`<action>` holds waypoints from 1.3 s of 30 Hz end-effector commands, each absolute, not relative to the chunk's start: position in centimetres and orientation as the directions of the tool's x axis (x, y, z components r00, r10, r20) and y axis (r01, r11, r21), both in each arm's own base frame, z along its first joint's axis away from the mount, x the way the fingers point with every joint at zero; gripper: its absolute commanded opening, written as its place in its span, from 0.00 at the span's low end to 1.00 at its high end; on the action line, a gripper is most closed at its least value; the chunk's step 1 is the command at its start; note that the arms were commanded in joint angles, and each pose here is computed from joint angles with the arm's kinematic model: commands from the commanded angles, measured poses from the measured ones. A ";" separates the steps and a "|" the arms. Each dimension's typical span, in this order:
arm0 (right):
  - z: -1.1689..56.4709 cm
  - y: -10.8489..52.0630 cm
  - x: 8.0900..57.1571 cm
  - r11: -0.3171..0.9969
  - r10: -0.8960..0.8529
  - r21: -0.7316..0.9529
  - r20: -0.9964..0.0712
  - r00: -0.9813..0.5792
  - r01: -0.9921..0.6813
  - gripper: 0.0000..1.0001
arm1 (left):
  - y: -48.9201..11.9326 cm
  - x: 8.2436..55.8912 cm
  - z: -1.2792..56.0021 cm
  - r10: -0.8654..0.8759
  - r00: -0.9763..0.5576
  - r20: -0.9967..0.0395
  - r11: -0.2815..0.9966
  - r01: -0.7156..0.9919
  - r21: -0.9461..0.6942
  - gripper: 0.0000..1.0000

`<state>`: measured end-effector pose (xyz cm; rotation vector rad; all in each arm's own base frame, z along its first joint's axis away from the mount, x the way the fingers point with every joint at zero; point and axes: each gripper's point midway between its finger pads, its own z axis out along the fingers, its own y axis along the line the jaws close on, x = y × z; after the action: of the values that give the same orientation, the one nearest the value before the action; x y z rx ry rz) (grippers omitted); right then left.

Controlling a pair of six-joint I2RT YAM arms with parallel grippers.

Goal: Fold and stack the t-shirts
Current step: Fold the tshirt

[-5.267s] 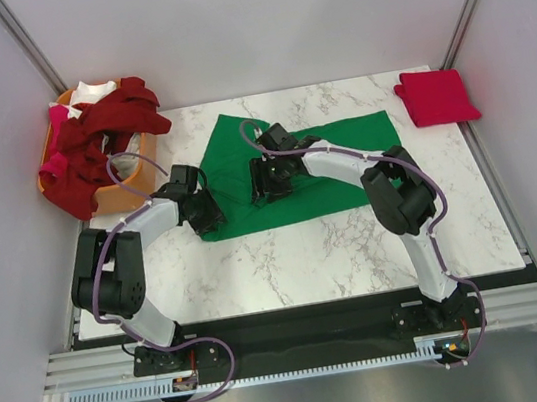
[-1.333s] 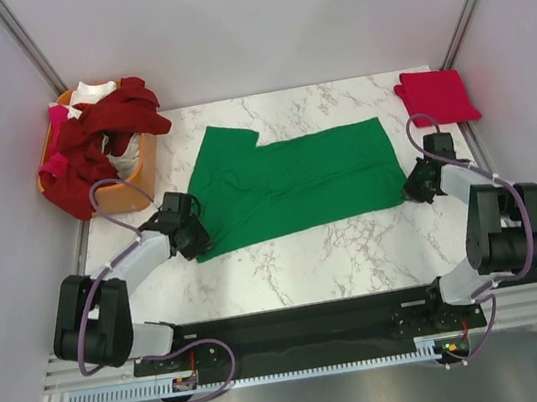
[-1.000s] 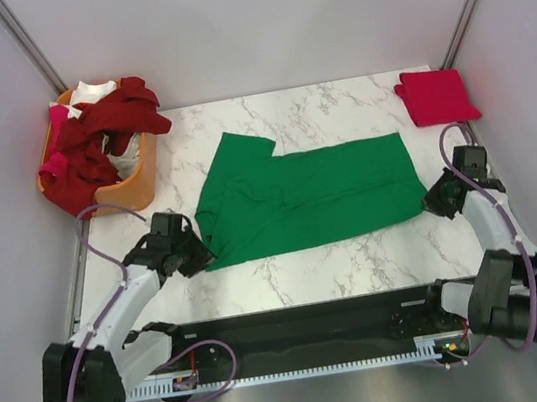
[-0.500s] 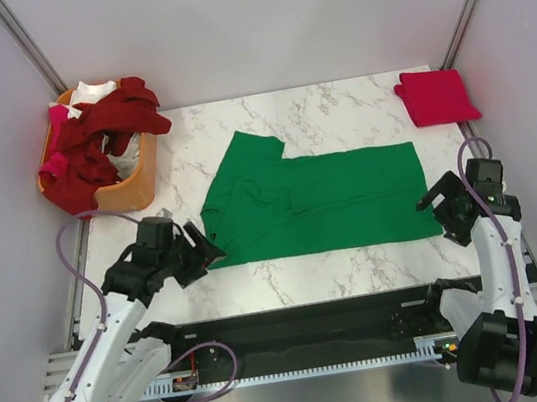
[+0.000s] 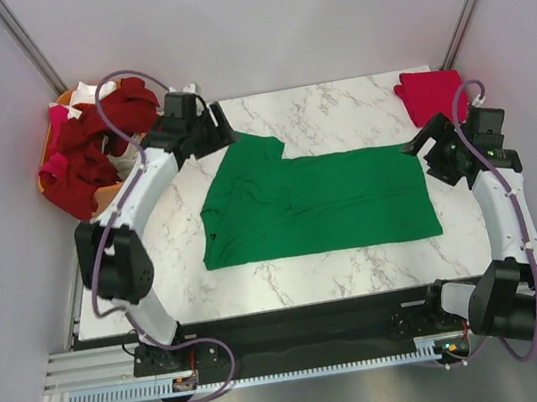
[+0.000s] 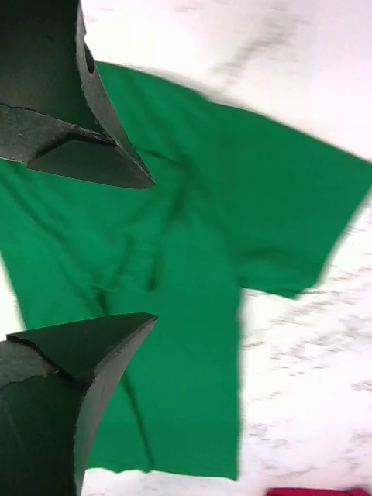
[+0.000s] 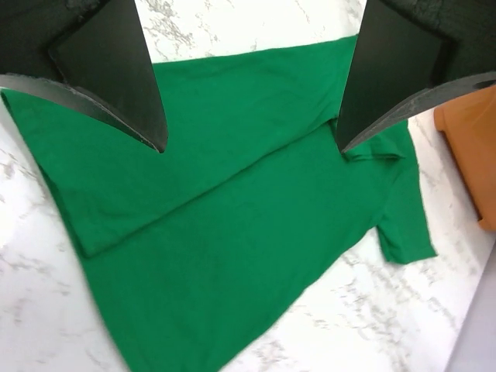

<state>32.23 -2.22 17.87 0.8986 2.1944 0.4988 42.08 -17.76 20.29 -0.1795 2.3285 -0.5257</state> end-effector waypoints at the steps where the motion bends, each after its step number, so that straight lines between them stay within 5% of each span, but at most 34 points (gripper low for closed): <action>1: 20.2 -0.6 33.2 0.730 0.668 0.606 -0.536 -0.517 0.315 0.98 | -18.2 49.3 21.7 -0.201 -0.641 -0.740 0.912 0.153 -0.380 0.72; 11: 18.2 2.1 31.7 0.748 0.623 0.609 -0.507 -0.596 0.264 0.98 | -18.8 60.9 14.9 -0.256 -0.693 -0.674 0.833 0.196 -0.517 0.81; 27: 18.5 3.0 32.1 0.755 0.603 0.613 -0.507 -0.616 0.233 0.98 | -21.7 60.5 4.8 -0.353 -0.843 -0.405 0.721 0.031 -0.692 0.81; 31: 18.4 3.0 32.1 0.758 0.599 0.608 -0.509 -0.618 0.234 0.98 | -22.7 60.2 4.1 -0.351 -0.860 -0.370 0.696 0.025 -0.717 0.74; 39: 17.2 2.5 32.2 0.772 0.596 0.579 -0.513 -0.618 0.263 0.98 | -22.2 60.6 4.4 -0.352 -0.843 -0.407 0.723 0.031 -0.690 0.40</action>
<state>31.42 2.84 16.79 0.6721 2.2698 0.6281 60.31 -21.69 4.11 -0.2518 2.4149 -0.9690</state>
